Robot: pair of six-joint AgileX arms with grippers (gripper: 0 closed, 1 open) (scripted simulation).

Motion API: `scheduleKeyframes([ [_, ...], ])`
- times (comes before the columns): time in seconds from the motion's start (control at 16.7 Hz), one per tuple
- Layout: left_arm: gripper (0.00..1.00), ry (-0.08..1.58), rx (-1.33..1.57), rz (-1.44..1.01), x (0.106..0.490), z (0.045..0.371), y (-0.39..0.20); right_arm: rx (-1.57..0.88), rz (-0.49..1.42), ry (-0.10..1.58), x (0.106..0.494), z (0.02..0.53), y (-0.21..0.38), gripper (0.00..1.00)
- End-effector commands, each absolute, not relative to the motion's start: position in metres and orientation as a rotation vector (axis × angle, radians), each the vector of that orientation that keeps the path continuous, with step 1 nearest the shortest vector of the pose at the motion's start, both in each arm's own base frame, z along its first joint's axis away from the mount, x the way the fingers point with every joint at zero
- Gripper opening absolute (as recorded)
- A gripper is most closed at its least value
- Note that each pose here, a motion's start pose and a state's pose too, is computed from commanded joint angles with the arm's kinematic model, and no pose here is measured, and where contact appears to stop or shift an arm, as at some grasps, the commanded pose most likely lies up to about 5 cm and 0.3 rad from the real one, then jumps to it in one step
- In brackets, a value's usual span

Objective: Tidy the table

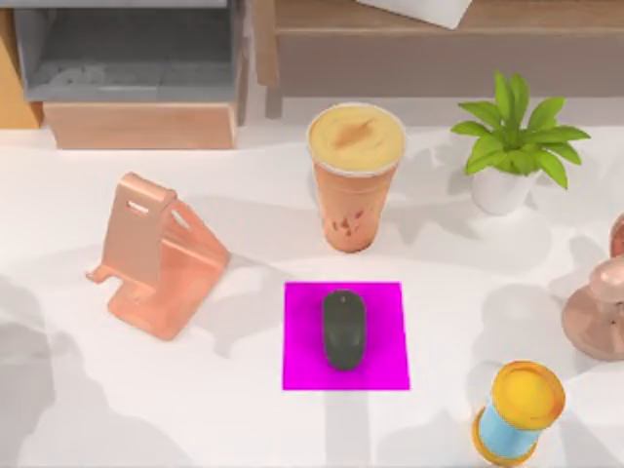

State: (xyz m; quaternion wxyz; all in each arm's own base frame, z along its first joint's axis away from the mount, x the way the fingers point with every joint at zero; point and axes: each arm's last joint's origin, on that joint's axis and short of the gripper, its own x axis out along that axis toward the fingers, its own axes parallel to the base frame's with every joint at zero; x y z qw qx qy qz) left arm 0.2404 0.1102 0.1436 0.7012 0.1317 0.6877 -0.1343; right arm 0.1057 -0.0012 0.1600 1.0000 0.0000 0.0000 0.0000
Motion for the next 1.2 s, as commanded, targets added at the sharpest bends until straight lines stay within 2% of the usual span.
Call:
scheduleKeyframes([
  [0.12,0.00,1.532,0.294,-0.301,0.240,0.142,0.110,0.000,0.000,0.000,0.106,0.160,-0.001,1.00],
  [0.3,0.00,1.440,0.319,-0.295,0.243,0.150,0.092,0.000,0.000,0.000,0.106,0.160,-0.001,1.00],
  [0.66,0.00,1.062,0.326,-0.259,0.236,0.181,0.038,0.000,0.000,0.000,0.106,0.160,-0.001,1.00],
  [0.9,0.00,0.887,0.259,-0.253,0.225,0.193,0.018,0.000,0.000,0.000,0.106,0.160,-0.001,1.00],
  [1.2,0.00,0.517,0.170,-0.383,0.198,0.221,-0.025,0.000,0.000,0.000,0.106,0.160,-0.001,1.00],
])
